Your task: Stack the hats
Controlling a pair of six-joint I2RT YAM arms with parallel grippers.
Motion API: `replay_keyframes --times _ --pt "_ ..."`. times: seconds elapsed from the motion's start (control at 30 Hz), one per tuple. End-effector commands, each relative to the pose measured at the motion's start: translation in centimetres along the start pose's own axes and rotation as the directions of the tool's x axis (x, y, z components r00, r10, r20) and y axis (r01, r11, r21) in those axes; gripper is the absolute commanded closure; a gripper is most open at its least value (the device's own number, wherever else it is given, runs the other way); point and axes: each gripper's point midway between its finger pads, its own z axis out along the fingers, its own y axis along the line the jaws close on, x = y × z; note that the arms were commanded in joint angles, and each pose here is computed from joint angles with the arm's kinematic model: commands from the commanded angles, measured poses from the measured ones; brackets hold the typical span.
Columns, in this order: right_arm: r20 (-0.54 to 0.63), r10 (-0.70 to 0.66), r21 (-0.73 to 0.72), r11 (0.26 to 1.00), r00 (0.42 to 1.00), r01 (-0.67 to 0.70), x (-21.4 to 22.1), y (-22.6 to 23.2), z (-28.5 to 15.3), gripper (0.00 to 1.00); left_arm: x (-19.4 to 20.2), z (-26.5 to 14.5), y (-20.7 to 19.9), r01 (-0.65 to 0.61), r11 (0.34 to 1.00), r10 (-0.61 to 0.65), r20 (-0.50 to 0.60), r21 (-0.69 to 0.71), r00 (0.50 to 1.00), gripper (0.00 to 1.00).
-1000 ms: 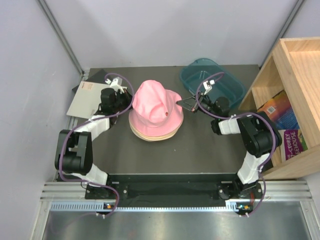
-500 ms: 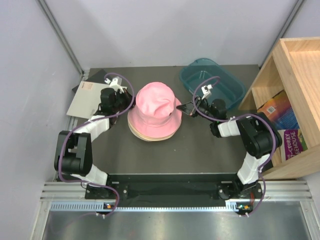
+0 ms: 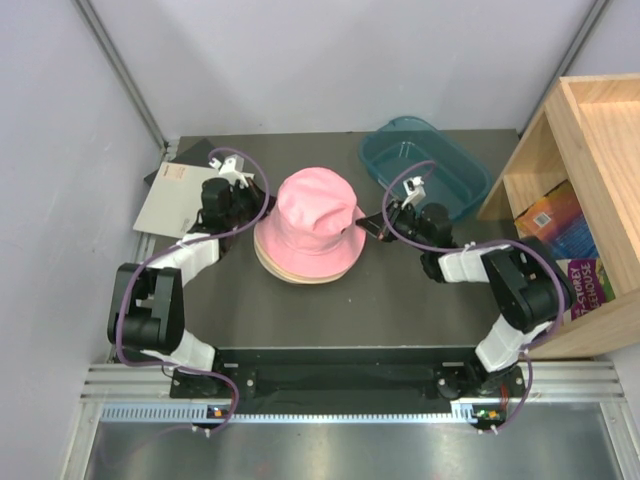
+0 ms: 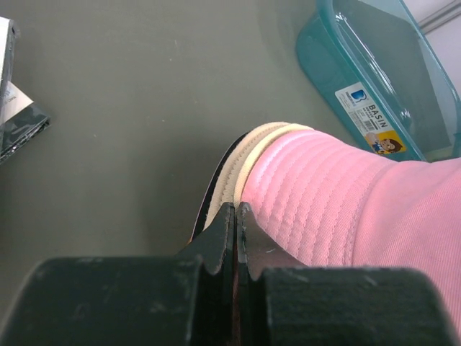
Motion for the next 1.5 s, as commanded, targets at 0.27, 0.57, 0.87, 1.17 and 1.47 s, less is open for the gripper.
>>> replay_keyframes --times 0.27,0.57,0.87,1.17,1.47 --pt "-0.025 -0.124 0.164 0.978 0.992 0.127 -0.6 -1.2 -1.9 0.64 -0.7 -1.4 -0.4 -0.035 0.999 0.035 -0.002 -0.038 0.999 0.83" --pt "0.015 -0.238 0.252 0.941 0.971 0.227 -3.4 0.7 -5.5 0.24 -6.3 -8.1 1.6 -0.003 0.931 0.064 0.156 -0.364 0.986 0.01" --pt "0.068 -0.435 0.444 0.819 0.898 0.364 -7.4 1.5 -11.3 0.2 -7.4 -16.2 0.1 -0.034 0.89 0.127 0.175 -0.455 0.976 0.01" --pt "0.194 -0.547 0.521 0.761 0.814 0.387 -9.7 3.4 -16.3 0.18 -6.7 -20.0 -3.1 -0.12 0.924 0.184 0.148 -0.364 0.972 0.01" --pt "0.217 -0.538 0.526 0.767 0.814 0.367 -8.4 2.5 -17.3 0.17 -7.2 -22.5 -2.8 -0.134 0.899 0.232 0.195 -0.418 0.953 0.01"
